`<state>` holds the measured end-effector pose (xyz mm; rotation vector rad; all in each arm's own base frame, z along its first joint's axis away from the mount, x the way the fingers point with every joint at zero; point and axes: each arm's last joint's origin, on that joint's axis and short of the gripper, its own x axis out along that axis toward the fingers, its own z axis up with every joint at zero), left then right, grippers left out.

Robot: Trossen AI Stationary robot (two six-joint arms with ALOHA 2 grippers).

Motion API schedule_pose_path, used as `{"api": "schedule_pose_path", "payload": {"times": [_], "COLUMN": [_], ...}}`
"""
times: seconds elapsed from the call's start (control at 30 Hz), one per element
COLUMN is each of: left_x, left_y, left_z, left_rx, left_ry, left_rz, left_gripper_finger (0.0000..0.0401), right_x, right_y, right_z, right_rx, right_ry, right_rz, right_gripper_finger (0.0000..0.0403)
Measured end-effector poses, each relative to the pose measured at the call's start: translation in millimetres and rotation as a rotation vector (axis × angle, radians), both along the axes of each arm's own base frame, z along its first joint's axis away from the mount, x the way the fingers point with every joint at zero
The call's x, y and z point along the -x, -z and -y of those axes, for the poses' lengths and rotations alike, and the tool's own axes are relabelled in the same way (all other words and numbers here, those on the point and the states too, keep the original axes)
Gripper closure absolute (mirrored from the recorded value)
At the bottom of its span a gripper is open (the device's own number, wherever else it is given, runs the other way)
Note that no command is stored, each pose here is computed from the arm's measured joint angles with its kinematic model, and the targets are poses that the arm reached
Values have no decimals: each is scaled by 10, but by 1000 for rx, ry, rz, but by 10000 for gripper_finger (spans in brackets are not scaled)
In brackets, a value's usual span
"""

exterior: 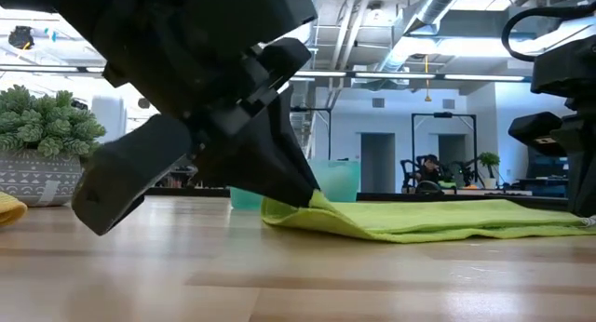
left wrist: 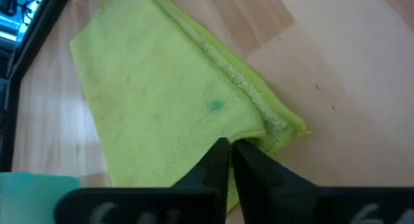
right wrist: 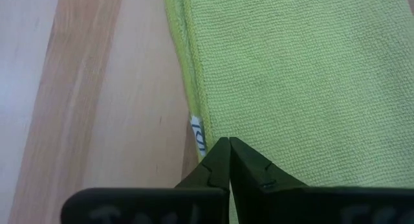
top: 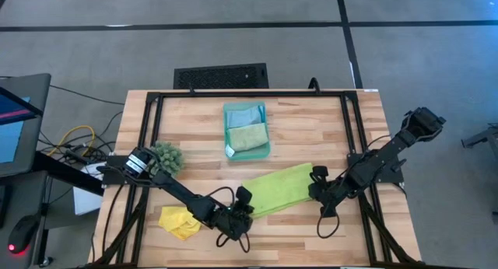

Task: Fold microfiber towels
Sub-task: Fold the light green microfiber cloth

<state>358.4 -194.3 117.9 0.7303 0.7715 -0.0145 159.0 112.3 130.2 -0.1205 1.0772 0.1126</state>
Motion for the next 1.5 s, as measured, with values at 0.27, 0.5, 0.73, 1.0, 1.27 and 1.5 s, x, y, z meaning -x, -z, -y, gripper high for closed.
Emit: {"api": "schedule_pose_path", "payload": {"times": [0.27,0.5,0.73,1.0,1.27,1.5], "left_x": [-12,-12,1,240,398,403], "left_y": [-15,-27,-83,-109,21,-36], "left_z": [10,9,-5,-139,-176,-72], "left_rx": [45,82,118,303,502,555], "left_ry": [-29,-59,-118,-135,-67,8], "left_rz": [30,44,75,222,319,333], "left_gripper_finger": [399,400,401,401,401,401], "right_x": [0,1,1,0,-51,-89], "right_y": [0,0,0,0,-57,-123], "right_z": [-1,0,0,0,-40,-58], "right_rx": [0,0,1,0,-21,17], "right_ry": [0,0,0,0,-11,-32], "right_rz": [0,0,-1,0,37,59], "right_gripper_finger": [377,376,378,375,384,388]}}
